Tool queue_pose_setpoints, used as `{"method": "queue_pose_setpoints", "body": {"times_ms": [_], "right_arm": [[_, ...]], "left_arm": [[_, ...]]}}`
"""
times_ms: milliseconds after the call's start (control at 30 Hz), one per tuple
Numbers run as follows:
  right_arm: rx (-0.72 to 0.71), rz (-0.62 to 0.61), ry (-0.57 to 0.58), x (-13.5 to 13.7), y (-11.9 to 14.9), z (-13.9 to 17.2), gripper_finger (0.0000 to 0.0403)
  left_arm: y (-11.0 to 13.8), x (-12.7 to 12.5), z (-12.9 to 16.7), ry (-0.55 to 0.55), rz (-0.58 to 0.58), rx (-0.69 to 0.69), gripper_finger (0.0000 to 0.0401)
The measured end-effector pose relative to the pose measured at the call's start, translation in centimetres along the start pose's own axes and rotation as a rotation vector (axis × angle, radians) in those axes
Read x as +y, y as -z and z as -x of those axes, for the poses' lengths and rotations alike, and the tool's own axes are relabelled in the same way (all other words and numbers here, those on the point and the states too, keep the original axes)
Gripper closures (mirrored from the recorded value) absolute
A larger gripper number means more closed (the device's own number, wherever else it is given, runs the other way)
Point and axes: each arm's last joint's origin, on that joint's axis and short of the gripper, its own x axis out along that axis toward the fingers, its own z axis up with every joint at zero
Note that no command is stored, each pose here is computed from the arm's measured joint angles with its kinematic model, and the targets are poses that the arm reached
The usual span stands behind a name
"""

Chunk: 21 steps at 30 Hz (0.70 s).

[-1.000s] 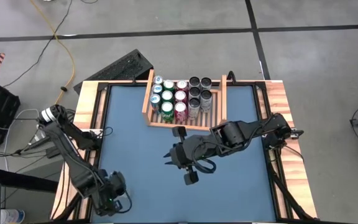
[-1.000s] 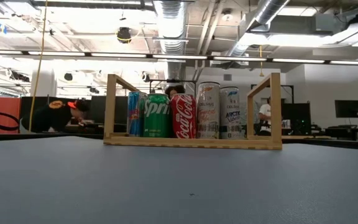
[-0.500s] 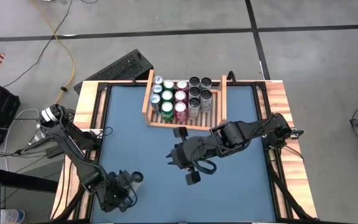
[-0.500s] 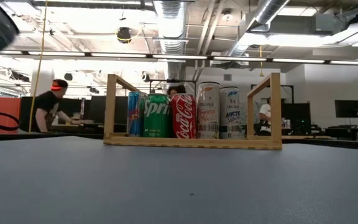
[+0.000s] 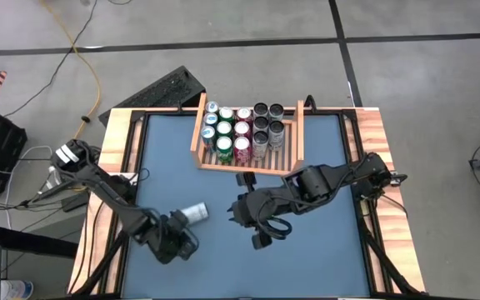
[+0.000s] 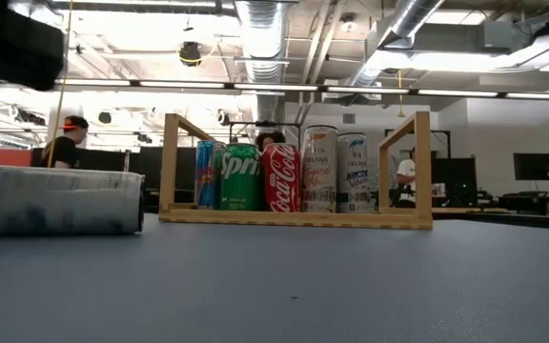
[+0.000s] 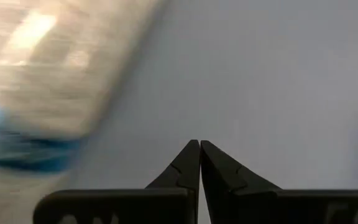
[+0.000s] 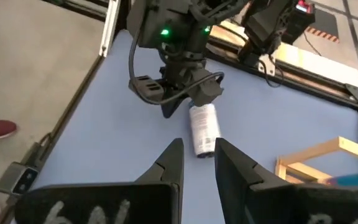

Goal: Place canned beverage on shelf
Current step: Put the light blue soda can on the shelf

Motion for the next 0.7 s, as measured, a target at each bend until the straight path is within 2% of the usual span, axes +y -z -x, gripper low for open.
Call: {"method": "queue_pose_setpoints", "body": {"times_ms": [100, 200, 300, 367, 433, 500, 533, 600, 700], "right_arm": [[0.014, 0.002, 0.002, -0.1, 0.1, 0.0, 0.0328], [0.003, 0.000, 0.004, -0.1, 0.0, 0.1, 0.0328], [0.004, -0.001, 0.007, -0.2, 0.0, 0.1, 0.0328], [0.005, -0.003, 0.009, -0.4, 0.1, 0.3, 0.0328], [-0.003, -0.007, 0.013, -0.5, 0.0, 0.5, 0.0328], [-0.005, -0.011, 0.019, -0.8, 0.0, 0.6, 0.0328], [-0.004, -0.013, 0.020, -0.8, 0.0, 0.6, 0.0328], [0.000, -0.014, 0.018, -0.7, 0.0, 0.6, 0.0328], [-0.002, -0.009, 0.013, -0.5, 0.0, 0.6, 0.0328]], "left_arm": [[-1.7, -0.3, -0.8, 0.047, -0.041, -0.049, 0.0401], [-4.1, -0.7, -0.9, 0.036, -0.036, -0.152, 0.0401], [-6.9, -2.4, 1.8, 0.027, -0.051, -0.217, 0.0401], [-8.3, -2.2, 4.2, -0.117, -0.112, -0.215, 0.0401], [-9.4, -0.6, 6.0, -0.373, -0.163, -0.202, 0.0401], [-10.4, 1.8, 7.4, -0.628, -0.144, -0.234, 0.0401], [-10.9, 2.8, 7.8, -0.717, -0.110, -0.257, 0.0401], [-11.4, 4.7, 7.1, -0.823, -0.083, -0.288, 0.0401], [-12.3, 7.1, 4.4, -0.820, -0.090, -0.300, 0.0401]]}}
